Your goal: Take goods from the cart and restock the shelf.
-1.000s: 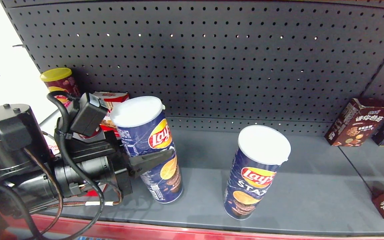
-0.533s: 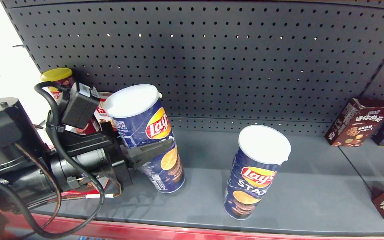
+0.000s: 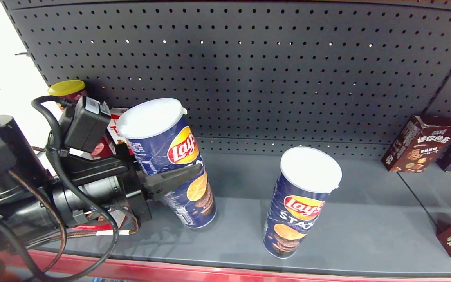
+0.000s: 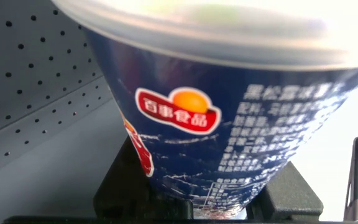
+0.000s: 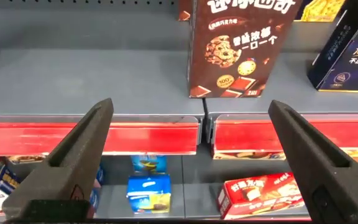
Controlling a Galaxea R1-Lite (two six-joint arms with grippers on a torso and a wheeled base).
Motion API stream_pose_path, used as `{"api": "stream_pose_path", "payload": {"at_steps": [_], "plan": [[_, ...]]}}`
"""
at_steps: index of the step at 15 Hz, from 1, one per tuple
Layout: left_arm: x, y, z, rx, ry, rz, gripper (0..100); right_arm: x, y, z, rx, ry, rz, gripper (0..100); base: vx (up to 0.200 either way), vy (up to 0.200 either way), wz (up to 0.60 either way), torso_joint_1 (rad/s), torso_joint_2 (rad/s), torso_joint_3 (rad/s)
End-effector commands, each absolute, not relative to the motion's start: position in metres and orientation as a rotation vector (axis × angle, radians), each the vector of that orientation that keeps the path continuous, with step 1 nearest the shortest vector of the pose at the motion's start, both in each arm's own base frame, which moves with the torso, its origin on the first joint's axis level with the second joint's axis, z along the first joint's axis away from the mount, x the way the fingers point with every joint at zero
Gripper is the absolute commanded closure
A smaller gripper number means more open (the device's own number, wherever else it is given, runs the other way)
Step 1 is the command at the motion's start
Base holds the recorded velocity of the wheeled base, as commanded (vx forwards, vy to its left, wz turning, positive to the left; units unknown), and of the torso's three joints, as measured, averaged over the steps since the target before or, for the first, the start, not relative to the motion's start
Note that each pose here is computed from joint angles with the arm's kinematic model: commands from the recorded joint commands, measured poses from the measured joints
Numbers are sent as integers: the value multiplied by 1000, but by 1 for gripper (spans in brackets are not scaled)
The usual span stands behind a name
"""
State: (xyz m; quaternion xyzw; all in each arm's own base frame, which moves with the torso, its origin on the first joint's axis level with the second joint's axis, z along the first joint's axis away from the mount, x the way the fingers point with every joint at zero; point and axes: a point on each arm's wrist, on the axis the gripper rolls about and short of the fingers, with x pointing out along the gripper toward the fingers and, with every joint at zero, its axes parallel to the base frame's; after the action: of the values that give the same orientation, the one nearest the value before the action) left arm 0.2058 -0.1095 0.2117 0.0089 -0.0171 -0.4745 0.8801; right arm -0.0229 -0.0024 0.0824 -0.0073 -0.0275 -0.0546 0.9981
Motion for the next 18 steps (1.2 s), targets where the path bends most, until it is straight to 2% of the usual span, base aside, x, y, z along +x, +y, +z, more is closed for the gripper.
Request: {"api": "stream_pose_path", "payload": {"at_steps": [1,4,5,6,13,18], "plan": [[205,-109,211,18,-35,-989,100,-22,-2,82,-17,-49,-111,0,0,0,0,0,0,0],[204,-109,213,19,-41,-989,100,-22,-2,81,-15,-48,-77,0,0,0,0,0,0,0],[203,-108,213,19,-43,-991,100,-22,1,77,-34,-7,38,0,0,0,0,0,0,0],[203,-108,213,19,-43,-991,100,-22,1,76,-49,5,51,0,0,0,0,0,0,0],[203,-108,217,3,-51,-991,100,-22,1,76,-3,6,29,0,0,0,0,0,0,0],[208,-112,226,-14,-69,-904,100,-22,1,76,-3,6,29,0,0,0,0,0,0,0]]}}
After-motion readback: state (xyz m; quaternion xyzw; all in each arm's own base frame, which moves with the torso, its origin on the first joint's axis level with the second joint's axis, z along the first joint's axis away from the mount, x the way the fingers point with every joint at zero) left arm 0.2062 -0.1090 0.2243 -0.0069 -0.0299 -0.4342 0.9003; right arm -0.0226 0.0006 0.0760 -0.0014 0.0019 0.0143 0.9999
